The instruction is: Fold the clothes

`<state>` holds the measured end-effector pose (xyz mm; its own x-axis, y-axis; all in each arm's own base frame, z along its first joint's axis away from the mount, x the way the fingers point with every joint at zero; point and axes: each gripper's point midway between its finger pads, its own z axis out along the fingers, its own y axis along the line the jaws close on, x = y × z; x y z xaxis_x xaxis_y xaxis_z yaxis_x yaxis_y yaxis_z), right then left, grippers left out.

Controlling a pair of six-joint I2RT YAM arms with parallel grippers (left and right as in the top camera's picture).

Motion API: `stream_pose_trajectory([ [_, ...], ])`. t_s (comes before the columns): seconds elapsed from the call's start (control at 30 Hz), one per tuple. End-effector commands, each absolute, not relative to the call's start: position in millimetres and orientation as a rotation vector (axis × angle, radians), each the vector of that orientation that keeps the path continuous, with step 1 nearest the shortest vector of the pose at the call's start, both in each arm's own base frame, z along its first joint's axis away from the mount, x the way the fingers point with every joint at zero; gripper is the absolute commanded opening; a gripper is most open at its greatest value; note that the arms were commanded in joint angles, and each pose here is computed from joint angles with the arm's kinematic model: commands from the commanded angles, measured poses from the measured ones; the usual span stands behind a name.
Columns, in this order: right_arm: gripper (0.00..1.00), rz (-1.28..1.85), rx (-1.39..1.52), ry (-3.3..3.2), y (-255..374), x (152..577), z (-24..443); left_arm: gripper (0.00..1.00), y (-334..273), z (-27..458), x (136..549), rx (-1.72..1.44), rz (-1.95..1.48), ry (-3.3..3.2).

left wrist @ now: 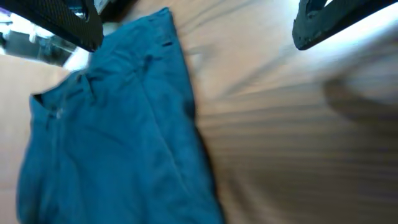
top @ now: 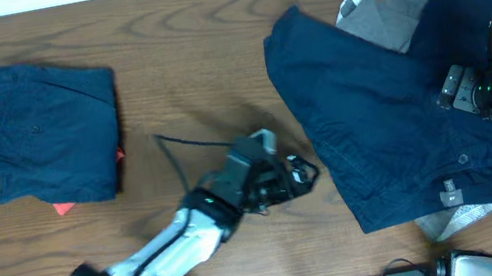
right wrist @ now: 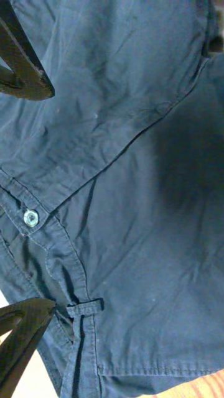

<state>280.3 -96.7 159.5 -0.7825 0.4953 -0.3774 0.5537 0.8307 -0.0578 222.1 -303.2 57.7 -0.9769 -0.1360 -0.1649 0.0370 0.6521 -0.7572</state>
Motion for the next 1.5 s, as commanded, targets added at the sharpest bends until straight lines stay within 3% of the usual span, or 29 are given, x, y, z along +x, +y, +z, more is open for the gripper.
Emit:
stream_pose_trajectory([
  [0.0,0.99,-0.223,0.801,2.651,-99,281,164,0.98,-324,43,218,-0.163,-1.278,2.688],
  [0.37,0.99,-0.212,0.801,2.658,-97,280,163,1.00,-353,8,234,-0.230,-1.307,2.603],
  [0.5,0.99,-0.212,0.801,2.658,-97,280,163,0.92,-363,7,237,-0.218,-1.289,2.583],
  [0.57,0.99,-0.212,0.800,2.657,-97,280,163,0.87,-366,8,240,-0.220,-1.278,2.566],
  [0.73,0.99,-0.212,0.800,2.657,-97,280,163,0.59,-366,13,252,-0.252,-1.240,2.515],
  [0.97,0.99,-0.212,0.800,2.657,-97,280,163,0.32,-365,16,261,-0.274,-1.215,2.482],
  [1.37,0.99,-0.212,0.800,2.657,-97,280,163,0.29,-369,13,255,-0.262,-1.189,2.480],
  [1.43,0.99,-0.212,0.801,2.658,-97,280,163,0.14,-370,12,254,-0.264,-1.166,2.470],
  [1.47,1.00,-0.212,0.801,2.658,-97,280,163,0.12,-371,12,253,-0.258,-1.161,2.467],
])
